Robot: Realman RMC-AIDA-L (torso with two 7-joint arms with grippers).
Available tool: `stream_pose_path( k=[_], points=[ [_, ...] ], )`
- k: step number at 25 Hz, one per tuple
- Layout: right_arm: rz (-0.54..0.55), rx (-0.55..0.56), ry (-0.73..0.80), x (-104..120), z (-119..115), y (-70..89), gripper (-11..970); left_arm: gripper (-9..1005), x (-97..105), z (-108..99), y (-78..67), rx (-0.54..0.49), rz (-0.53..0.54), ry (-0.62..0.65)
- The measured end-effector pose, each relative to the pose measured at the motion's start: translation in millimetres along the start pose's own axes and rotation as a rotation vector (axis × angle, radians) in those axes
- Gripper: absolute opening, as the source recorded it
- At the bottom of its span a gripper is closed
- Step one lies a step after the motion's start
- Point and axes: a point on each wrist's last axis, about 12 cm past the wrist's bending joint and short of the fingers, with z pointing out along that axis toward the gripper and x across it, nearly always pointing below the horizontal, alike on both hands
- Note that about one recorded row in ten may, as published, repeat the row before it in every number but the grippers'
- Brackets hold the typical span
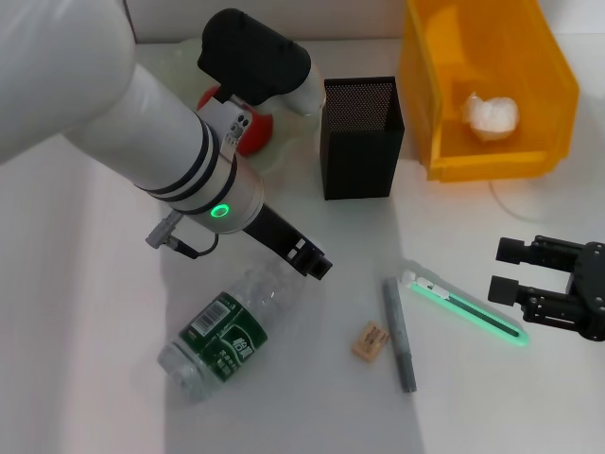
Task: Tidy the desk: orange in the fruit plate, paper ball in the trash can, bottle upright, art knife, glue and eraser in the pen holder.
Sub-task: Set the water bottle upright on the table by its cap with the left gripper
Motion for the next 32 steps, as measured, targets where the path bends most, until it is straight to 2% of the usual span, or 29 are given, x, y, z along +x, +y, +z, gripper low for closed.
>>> stream_pose_path(
  k=[3,4,5,8,9,13,14,16,24,25,28,29,32],
  points=[
    [-0.001,0.000,-0.002,0,0,-0.1,660,456,0,-3,-1.5,0.001,0.014,-0.014],
    [-0.001,0.000,-0.002,0,0,-0.1,660,455,2,-18,-4.3,0.006,0.054,-0.081],
    [-0.001,0.000,-0.004,-1,0,-0.1,660,455,2,-18,-4.3,0.006,0.054,-0.081],
    [-0.002,0.001,-0.007,-1,0,-0.3,660,453,9,-39,-5.0,0.015,0.083,-0.190],
    [-0.002,0.001,-0.007,-1,0,-0.3,660,452,9,-39,-5.0,0.015,0.083,-0.190],
    [-0.006,0.009,-0.023,-5,1,-2.5,660,450,17,-54,-1.5,0.103,0.085,-0.325],
    [-0.006,0.009,-0.023,-5,1,-2.5,660,450,17,-54,-1.5,0.103,0.085,-0.325],
    [-0.005,0.007,-0.026,-6,2,-2.9,660,449,24,-60,7.1,0.151,0.074,-0.404],
    [0.001,-0.003,-0.033,-6,7,-2.0,660,447,37,-62,22.7,0.223,0.053,-0.531],
    [0.004,-0.005,-0.035,-5,8,-1.9,660,447,44,-61,29.9,0.245,0.046,-0.580],
    [0.017,-0.005,-0.044,-4,9,-1.9,660,445,48,-59,34.6,0.256,0.039,-0.606],
    [0.019,-0.004,-0.046,-4,9,-2.0,660,444,58,-55,44.8,0.277,0.020,-0.672],
    [0.020,-0.001,-0.049,-4,9,-2.3,659,443,66,-50,51.0,0.288,0.008,-0.723]
  ],
)
